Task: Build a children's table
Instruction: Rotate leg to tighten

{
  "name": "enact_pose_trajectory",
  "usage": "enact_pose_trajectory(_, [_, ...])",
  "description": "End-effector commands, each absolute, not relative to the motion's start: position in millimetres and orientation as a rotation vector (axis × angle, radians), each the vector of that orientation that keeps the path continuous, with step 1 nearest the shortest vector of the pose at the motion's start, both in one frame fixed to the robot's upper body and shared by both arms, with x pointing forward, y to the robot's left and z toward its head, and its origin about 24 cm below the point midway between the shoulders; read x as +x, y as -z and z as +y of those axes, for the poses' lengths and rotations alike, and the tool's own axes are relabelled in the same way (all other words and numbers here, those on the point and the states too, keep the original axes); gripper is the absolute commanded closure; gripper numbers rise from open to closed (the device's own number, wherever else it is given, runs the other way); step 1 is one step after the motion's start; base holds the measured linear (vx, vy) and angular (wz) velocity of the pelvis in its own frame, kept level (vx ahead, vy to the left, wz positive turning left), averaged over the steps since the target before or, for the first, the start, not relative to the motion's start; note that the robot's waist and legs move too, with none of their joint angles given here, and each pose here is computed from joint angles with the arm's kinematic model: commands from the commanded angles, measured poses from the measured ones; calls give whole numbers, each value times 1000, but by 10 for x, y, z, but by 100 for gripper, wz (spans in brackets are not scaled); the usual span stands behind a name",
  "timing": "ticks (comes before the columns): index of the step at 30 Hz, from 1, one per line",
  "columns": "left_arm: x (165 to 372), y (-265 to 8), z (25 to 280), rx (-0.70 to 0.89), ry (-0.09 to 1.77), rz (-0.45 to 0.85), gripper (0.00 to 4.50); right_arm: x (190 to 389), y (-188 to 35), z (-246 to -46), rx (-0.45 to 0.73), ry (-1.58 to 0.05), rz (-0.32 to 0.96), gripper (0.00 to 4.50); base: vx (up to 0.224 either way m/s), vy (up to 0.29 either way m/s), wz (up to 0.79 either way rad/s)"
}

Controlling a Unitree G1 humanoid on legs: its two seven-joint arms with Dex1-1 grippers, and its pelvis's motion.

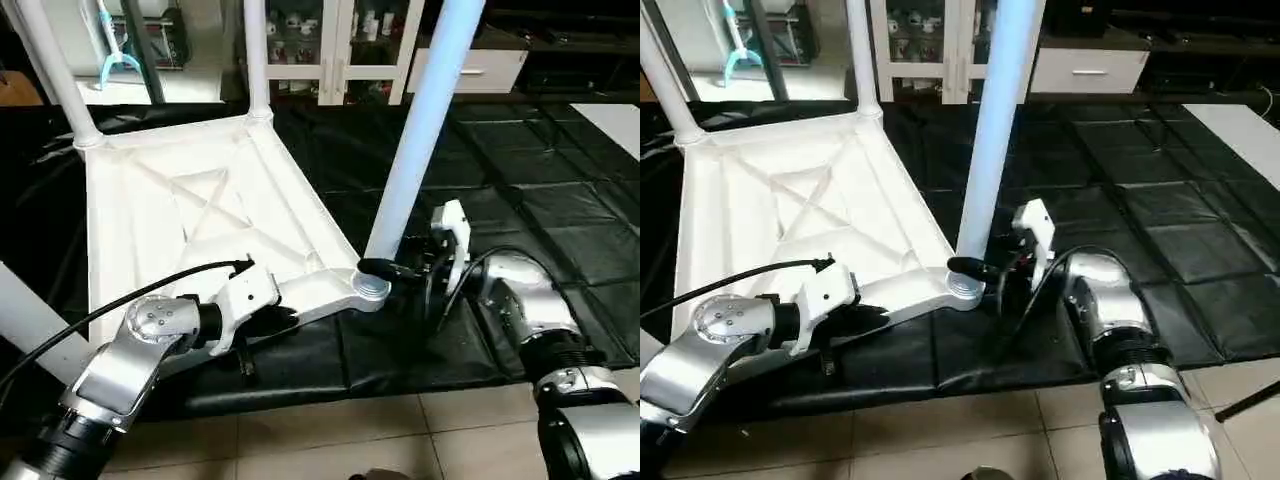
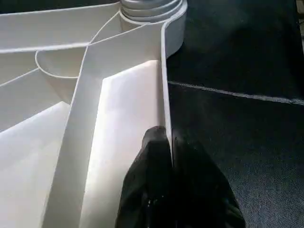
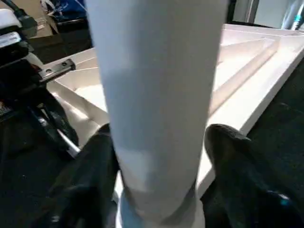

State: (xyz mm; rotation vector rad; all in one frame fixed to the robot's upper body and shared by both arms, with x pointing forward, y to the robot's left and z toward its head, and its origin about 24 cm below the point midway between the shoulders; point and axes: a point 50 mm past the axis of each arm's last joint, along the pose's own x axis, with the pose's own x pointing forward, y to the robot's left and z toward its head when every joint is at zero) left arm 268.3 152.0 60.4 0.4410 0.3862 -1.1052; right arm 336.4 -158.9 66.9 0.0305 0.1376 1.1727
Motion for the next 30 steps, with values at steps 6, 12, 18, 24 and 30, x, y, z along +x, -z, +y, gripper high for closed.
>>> enact_pose_trajectory(6, [2652, -587, 1510, 445, 1126, 404, 450, 3420, -715, -1685, 58, -1074, 120, 229, 0, 0, 0])
enact_pose_trajectory(12, [2782, -608, 1411, 401, 1037, 399, 450, 3491, -467, -1643, 59, -776, 220, 259, 0, 0, 0])
enact_pose_trajectory(18, [3188, -600, 1096, 322, 711, 434, 450, 3513, -109, -1468, 152, -293, 350, 262, 0, 0, 0])
enact_pose_trajectory(24, [3318, -675, 686, 248, 704, 422, 450, 3425, 9, -951, 215, -299, 389, 263, 0, 0, 0])
enact_pose_trajectory(30, [3222, -635, 788, 329, 819, 400, 450, 3525, -269, -975, 242, -518, 233, 263, 0, 0, 0])
